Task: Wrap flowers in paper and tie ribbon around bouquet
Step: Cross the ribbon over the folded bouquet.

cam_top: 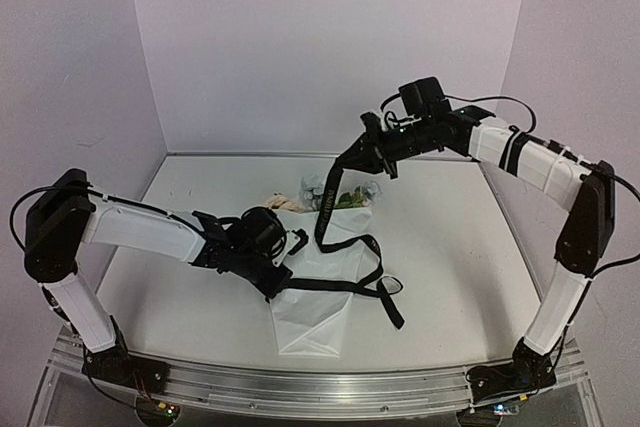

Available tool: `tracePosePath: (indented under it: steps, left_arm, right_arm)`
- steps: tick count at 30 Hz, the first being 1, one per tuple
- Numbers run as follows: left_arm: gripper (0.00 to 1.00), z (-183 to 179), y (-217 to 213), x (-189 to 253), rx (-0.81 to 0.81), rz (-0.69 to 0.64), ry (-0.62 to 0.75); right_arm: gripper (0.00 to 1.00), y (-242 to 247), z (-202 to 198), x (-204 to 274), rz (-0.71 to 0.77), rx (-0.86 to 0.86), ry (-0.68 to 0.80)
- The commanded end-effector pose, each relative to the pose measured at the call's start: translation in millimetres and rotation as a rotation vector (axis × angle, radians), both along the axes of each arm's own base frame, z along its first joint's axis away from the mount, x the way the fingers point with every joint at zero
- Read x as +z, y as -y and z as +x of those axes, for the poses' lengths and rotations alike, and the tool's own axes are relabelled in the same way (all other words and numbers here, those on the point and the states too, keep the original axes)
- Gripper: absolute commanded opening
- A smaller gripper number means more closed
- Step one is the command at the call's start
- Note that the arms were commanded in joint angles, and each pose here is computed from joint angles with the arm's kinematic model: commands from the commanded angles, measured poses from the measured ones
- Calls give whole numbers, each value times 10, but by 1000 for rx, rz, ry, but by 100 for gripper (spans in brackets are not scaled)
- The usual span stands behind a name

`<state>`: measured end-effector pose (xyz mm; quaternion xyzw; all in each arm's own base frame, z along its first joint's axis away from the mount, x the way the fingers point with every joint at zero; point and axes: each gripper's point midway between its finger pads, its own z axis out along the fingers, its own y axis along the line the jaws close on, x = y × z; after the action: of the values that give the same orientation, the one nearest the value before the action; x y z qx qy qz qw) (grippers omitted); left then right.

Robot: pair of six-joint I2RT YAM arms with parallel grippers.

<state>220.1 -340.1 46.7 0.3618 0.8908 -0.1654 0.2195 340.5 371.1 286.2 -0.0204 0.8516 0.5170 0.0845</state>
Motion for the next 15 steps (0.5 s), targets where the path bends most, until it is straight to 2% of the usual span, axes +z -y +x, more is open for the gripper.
tracePosePath:
  steps: [1,9,15]
  left_arm:
    - [2,218,159,382,46,-148,79]
    - [0,315,168,452,71,-232,61]
    - [2,328,117,470,84,-268,41]
  right_arm:
    - [0,-128,-332,320,144,114,21]
    - [0,-332,-852,36,195,298,-127]
    - [0,-466,-1160,-300,172,380,-205]
